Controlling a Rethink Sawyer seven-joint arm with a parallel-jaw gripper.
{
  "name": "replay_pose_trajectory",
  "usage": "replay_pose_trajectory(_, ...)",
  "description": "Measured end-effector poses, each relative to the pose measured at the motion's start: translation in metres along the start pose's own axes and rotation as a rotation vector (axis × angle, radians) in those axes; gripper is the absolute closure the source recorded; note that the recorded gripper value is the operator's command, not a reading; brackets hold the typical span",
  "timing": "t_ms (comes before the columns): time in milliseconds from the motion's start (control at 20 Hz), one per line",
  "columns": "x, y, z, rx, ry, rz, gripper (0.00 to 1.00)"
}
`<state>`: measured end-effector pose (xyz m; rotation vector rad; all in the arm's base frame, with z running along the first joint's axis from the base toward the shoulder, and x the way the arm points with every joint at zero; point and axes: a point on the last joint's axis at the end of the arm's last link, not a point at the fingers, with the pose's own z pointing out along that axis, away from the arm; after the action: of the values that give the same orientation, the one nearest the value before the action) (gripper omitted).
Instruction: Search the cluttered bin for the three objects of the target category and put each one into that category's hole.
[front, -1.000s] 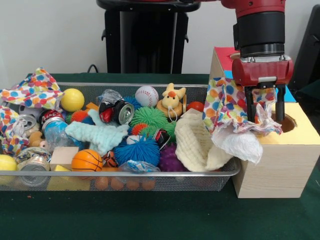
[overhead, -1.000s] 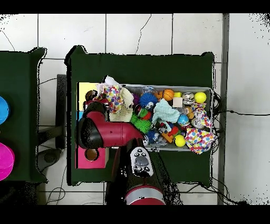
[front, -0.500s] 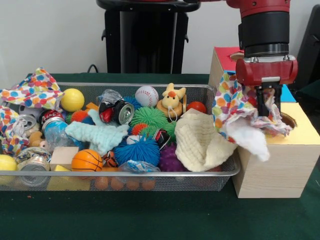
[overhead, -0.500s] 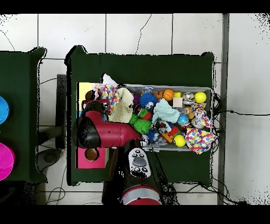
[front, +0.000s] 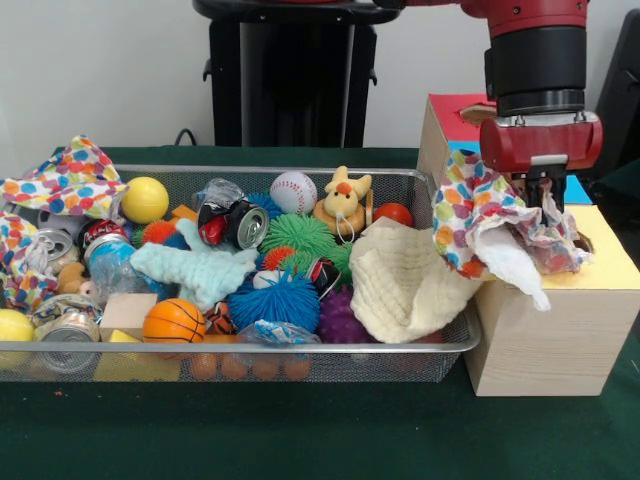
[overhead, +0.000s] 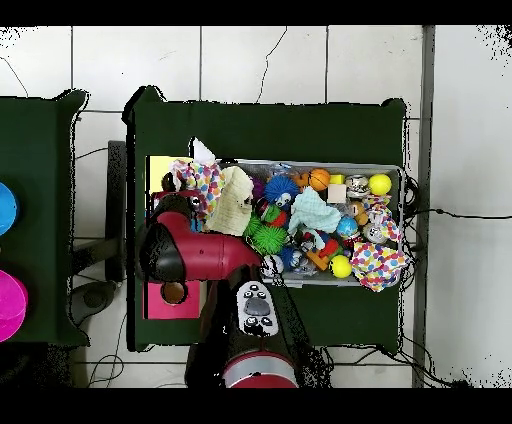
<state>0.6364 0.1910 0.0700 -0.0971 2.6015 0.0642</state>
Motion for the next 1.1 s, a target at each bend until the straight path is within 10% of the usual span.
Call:
replay_pose_trajectory(700,0.008,0.023,-0.041,0.039,0.157,-0.029,1.00)
replay_pose_trajectory(1100,-0.001,0.023,-0.060,0.067,0.151,-0.042,1.00)
